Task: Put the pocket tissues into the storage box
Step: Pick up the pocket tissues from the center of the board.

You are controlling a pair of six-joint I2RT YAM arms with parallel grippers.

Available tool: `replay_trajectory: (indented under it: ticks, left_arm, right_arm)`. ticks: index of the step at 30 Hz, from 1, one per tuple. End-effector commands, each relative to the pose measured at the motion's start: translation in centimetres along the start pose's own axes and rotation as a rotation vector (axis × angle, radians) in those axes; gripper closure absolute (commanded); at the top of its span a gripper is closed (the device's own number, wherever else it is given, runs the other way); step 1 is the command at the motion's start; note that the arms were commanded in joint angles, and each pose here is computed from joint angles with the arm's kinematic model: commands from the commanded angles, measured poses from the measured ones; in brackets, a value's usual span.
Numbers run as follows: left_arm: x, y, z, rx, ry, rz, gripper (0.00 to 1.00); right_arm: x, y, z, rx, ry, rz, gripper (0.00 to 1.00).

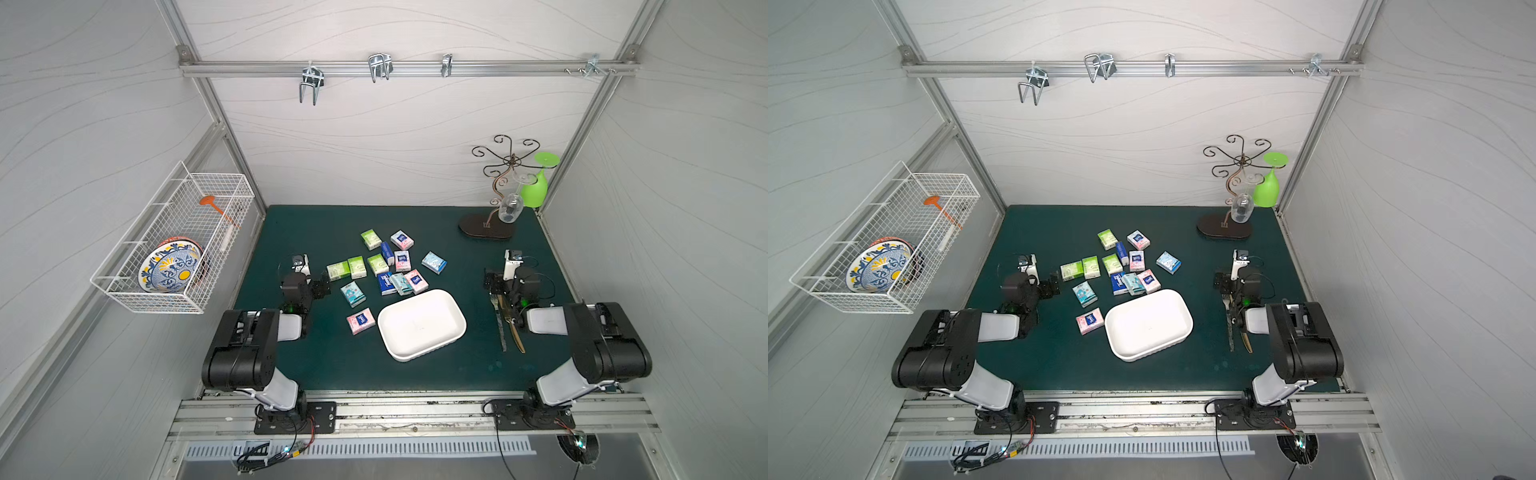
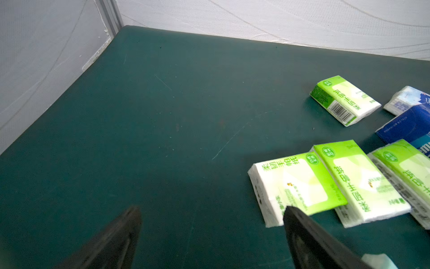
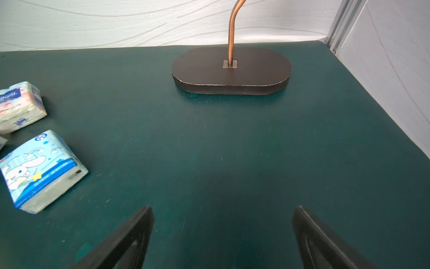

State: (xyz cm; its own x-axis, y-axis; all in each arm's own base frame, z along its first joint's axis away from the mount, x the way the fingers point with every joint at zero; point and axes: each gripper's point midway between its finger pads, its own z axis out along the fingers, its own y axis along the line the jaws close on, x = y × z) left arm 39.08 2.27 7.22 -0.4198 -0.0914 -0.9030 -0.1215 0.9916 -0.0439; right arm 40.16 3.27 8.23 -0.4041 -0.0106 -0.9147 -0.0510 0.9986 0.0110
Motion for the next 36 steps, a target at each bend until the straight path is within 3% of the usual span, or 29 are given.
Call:
replay_trajectory:
  ticks: [1,23,28,31,36]
  left_arm:
    - [-2.0,-0.3,0.2,0.004,-0.055,0.004,0.0]
    - [-2.7,0.0,0.1,-0.025,-0.06,0.007,0.0]
    - [-5.0,-0.1,-1.0,-0.053,0.072,-0.002,0.0]
    - [-6.3,0.4,-2.2,-0.108,0.182,-0.1,0.0]
    - [-7.4,-1.0,-4.0,-0.119,0.321,-0.256,0.0]
  right_arm:
    - [0.0,0.0,0.0,-0.004,0.0,-0.003,0.01]
    - [-1.1,0.1,-0.4,-0.013,-0.011,-0.011,0.01]
    - [-4.9,-0.2,-1.8,0.076,0.073,-0.006,0.01]
    - [-5.7,1.1,-2.9,0.073,0.182,-0.022,0.01]
    - [-6.1,7.6,-6.5,-0.07,0.294,-0.035,0.01]
